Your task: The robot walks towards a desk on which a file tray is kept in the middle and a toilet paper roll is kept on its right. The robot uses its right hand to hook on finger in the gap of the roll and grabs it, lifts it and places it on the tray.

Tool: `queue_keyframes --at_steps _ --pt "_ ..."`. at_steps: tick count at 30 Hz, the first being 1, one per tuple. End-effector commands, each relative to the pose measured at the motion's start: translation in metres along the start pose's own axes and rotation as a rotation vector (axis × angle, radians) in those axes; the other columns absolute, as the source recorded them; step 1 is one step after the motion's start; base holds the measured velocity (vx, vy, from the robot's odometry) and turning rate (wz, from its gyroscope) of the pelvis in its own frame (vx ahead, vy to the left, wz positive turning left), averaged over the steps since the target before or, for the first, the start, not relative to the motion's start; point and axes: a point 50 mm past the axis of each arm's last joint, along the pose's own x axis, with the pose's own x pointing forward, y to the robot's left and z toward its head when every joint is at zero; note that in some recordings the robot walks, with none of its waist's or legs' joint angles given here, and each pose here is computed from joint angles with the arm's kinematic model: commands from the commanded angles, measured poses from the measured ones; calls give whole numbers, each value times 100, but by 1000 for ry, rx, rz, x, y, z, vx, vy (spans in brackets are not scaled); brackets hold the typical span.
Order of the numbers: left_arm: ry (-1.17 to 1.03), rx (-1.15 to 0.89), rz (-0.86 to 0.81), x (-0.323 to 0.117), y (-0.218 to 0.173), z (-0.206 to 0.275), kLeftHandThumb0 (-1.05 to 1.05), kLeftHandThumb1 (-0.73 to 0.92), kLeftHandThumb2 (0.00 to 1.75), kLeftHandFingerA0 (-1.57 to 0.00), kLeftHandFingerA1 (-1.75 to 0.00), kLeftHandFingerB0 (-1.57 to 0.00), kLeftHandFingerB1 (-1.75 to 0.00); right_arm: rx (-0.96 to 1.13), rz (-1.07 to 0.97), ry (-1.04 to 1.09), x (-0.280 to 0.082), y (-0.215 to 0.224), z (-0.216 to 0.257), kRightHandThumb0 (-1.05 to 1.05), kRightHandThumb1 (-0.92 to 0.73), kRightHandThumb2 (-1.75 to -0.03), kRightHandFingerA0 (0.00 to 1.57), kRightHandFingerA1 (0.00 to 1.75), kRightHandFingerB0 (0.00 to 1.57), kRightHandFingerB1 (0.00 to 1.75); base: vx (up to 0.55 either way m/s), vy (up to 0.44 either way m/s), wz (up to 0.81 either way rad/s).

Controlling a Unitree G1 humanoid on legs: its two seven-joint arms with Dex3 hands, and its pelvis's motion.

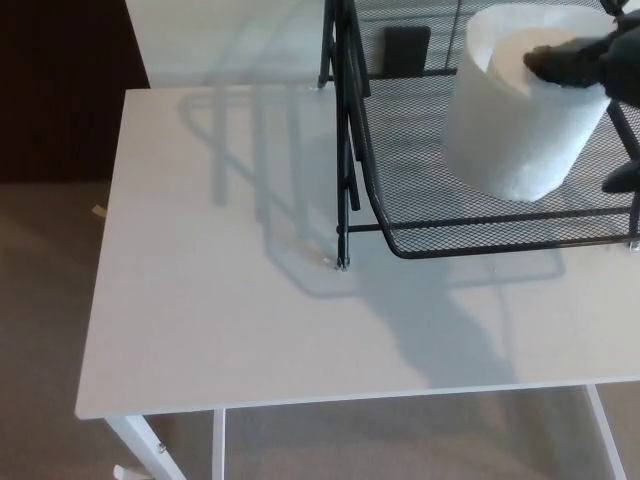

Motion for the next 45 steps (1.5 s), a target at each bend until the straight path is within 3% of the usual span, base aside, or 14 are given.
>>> queue_keyframes --at_steps 1,8,9,20,21,25,28,29,30,31,38,39,43,45 --pt "-14 66 9 -3 4 2 -70 86 110 -24 -56 -13 -47 125 61 16 -5 -19 -4 -68 -41 -78 3 47 15 46 0 0 0" --pt "-13 48 2 -4 3 -1 -69 86 109 -24 -55 -11 -46 246 31 1 -10 -57 -15 -57 -53 -56 19 46 27 33 0 0 0" --pt "-12 51 2 -4 3 -1 -69 86 109 -25 -56 -11 -46 251 28 1 -11 -60 -16 -60 -41 -77 15 52 22 45 0 0 0" --pt "26 25 12 -1 0 -10 -69 86 109 -24 -55 -11 -46 266 -84 57 -45 -113 -35 -62 -47 -82 20 53 30 47 0 0 0" --pt "22 43 6 -2 0 -9 -68 86 110 -24 -55 -12 -46 257 -133 72 -65 -118 -43 -57 -61 -59 25 43 36 32 0 0 0" --pt "7 44 1 -3 1 -5 -69 86 109 -24 -55 -12 -46 448 -304 99 -113 -108 -67 -51 -57 -57 36 45 44 34 -7 -4 2" --pt "-3 47 0 -4 1 -5 -69 86 109 -24 -55 -11 -46 526 -490 115 -150 -77 -89 -56 -47 -81 36 57 32 47 0 0 0" --pt "-6 55 -1 -4 1 -5 -70 86 110 -24 -55 -11 -46 560 -544 177 -164 -63 -97 -56 -60 -59 46 48 39 33 0 0 0" --pt "-10 53 -4 -3 2 -2 -70 86 110 -24 -55 -11 -46 605 -624 189 -178 -44 -106 -63 -49 -84 41 57 31 46 0 0 0" --pt "-10 48 -3 -3 2 -2 -70 86 109 -24 -55 -11 -46 666 -653 242 -189 -28 -111 -54 -61 -59 42 47 34 32 0 0 0" --pt "-14 65 7 -2 5 2 -70 86 109 -23 -55 -12 -47 973 -897 566 -253 110 -107 -64 -63 -59 53 69 30 43 0 0 0" --pt "-19 64 8 -2 6 4 -70 86 109 -23 -55 -12 -46 1002 -935 600 -258 126 -104 -69 -53 -90 50 72 27 53 0 0 0" --pt "-14 65 31 0 8 4 -69 86 108 -24 -54 -12 -46 1000 -924 788 -274 175 -87 -62 -52 -90 45 71 21 51 0 0 0" --pt "-8 5 45 0 11 4 -70 85 107 -22 -52 -12 -45 1054 -957 808 -281 206 -76 -56 -63 -59 33 68 26 42 0 0 0"
